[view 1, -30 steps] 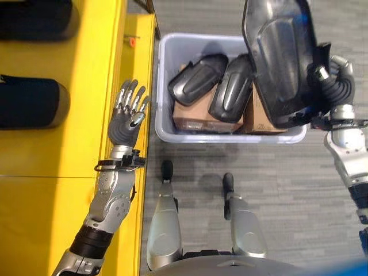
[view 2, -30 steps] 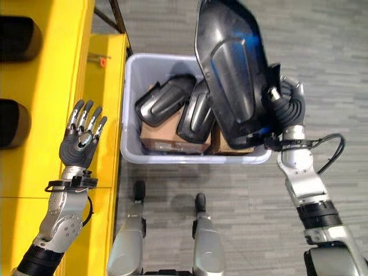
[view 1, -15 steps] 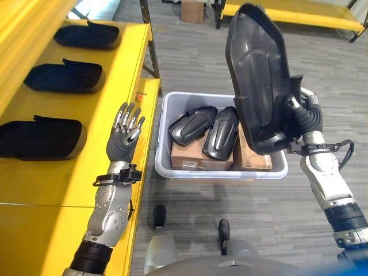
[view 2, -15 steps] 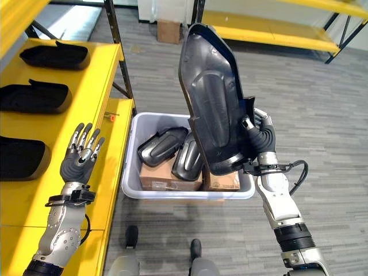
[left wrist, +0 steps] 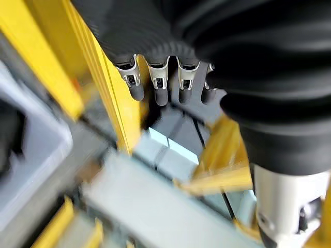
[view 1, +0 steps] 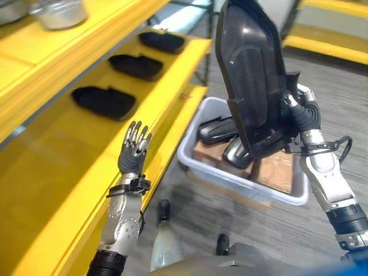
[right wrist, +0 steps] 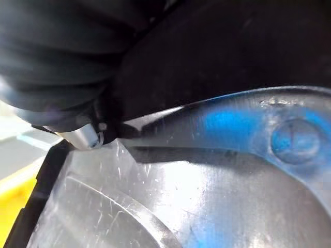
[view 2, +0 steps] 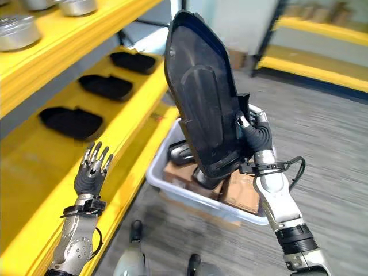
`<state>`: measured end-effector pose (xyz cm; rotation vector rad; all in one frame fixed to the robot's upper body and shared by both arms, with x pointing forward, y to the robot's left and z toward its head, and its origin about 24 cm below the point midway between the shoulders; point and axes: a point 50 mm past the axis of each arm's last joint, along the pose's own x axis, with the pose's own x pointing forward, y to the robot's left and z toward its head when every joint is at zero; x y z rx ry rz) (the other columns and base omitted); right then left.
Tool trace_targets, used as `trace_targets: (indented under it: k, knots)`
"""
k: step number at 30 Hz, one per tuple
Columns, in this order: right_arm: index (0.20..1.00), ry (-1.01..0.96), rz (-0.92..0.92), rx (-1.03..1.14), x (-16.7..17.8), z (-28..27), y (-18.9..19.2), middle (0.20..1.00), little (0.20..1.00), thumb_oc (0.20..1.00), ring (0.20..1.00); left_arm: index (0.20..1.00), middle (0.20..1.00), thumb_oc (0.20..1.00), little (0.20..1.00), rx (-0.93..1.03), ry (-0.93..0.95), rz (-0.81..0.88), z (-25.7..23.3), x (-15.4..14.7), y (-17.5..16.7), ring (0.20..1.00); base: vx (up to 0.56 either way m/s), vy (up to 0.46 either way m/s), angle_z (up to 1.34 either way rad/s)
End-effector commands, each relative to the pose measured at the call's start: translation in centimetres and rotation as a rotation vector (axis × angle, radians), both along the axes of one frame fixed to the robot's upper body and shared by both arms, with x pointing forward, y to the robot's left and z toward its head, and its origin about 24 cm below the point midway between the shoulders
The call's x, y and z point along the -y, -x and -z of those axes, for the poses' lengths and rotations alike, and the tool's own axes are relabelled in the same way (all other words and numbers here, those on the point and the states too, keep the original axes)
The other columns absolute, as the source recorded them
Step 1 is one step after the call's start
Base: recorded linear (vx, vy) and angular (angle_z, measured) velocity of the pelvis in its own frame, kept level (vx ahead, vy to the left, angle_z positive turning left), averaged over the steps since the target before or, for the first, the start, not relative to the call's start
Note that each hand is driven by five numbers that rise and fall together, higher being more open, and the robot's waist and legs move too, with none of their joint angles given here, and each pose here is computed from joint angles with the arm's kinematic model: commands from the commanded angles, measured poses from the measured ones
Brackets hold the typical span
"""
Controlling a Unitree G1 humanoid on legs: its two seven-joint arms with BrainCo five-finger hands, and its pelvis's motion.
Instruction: Move parts from the plastic box to the shelf.
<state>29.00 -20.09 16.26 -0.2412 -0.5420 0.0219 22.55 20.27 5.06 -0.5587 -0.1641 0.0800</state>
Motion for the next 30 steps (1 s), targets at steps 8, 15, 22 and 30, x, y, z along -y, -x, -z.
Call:
trace_targets:
  k: [8,15,22,30]
  knots:
    - [0.200,-0.089,0.037,0.193,1.0,-2.8,1.6,0.200,0.200,0.200,0.200,1.000,1.000,1.000,1.000,0.158,-0.065,0.022,-3.0,-0.2,-0.9,1.000,0.10,0.161,1.25]
    - [0.200,-0.125,0.036,0.171,0.4,-2.0,1.6,0.200,0.200,0.200,0.200,1.000,1.000,1.000,1.000,0.157,-0.103,-0.053,-3.2,-1.7,-0.3,1.000,0.08,0.164,0.18]
    - [0.200,-0.178,-0.003,0.091,-1.1,-0.2,1.2,0.200,0.200,0.200,0.200,1.000,1.000,1.000,1.000,0.153,-0.122,-0.094,-3.3,-2.3,0.2,1.000,0.04,0.160,0.10]
    - [0.200,-0.216,-0.055,-0.002,-2.4,1.9,1.4,0.200,0.200,0.200,0.200,1.000,1.000,1.000,1.000,0.157,-0.168,-0.133,-3.7,-2.9,0.5,1.000,0.00,0.222,0.33]
